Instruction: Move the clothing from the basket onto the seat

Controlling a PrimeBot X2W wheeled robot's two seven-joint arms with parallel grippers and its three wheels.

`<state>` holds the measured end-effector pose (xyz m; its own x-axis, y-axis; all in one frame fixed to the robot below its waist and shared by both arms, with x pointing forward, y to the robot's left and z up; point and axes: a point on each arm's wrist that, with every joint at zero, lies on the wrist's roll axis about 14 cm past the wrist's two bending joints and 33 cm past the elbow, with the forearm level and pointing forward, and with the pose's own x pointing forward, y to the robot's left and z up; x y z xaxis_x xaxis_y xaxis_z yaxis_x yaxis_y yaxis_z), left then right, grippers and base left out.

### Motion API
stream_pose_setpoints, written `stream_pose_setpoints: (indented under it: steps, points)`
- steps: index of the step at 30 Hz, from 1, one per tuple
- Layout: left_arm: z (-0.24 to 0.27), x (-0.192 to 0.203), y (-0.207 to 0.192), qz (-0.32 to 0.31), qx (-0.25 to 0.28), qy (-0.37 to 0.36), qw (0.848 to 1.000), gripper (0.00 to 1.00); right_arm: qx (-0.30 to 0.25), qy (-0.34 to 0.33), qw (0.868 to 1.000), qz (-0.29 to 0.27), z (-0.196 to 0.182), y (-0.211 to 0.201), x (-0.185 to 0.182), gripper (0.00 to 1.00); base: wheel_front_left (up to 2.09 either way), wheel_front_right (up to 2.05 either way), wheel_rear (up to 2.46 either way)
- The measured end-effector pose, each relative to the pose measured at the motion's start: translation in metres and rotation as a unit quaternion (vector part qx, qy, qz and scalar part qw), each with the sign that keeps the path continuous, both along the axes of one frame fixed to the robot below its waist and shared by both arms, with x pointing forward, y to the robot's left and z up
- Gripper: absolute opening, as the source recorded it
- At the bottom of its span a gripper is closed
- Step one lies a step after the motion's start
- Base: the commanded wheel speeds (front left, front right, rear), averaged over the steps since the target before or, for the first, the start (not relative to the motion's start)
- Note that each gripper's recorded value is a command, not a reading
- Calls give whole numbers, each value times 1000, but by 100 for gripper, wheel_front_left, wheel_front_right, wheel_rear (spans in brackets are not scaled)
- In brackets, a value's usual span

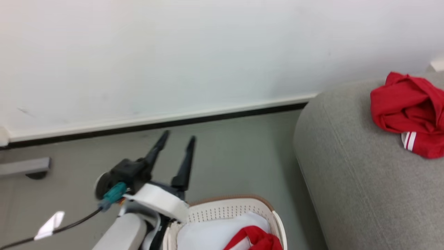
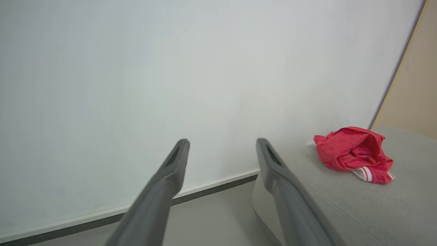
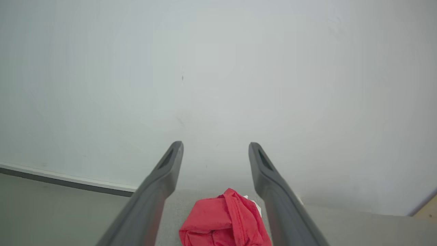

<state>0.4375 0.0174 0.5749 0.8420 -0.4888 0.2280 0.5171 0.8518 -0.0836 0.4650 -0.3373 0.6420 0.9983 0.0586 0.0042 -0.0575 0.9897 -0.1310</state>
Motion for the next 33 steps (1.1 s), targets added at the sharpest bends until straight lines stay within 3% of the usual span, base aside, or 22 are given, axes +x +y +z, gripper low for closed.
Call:
stream_pose_setpoints:
  steps: [2,11,21,26,33]
  points:
    - [8,-5,17,24,-2,-9,1000,100,-19,-27,999,20,13,12,-6,100,0,0,0]
    - [9,-24,80,120,-14,-8,993,100,47,-125,987,89,36,77,-17,100,0,0,0]
    - [-11,-45,124,201,-22,11,979,100,140,-129,978,90,-38,132,-68,100,0,0,0]
    - [-23,-56,131,224,-24,23,974,100,163,-111,976,90,-66,158,-92,100,0,0,0]
    - [-38,-65,128,223,-13,35,974,100,174,-84,979,60,-93,158,-107,100,0,0,0]
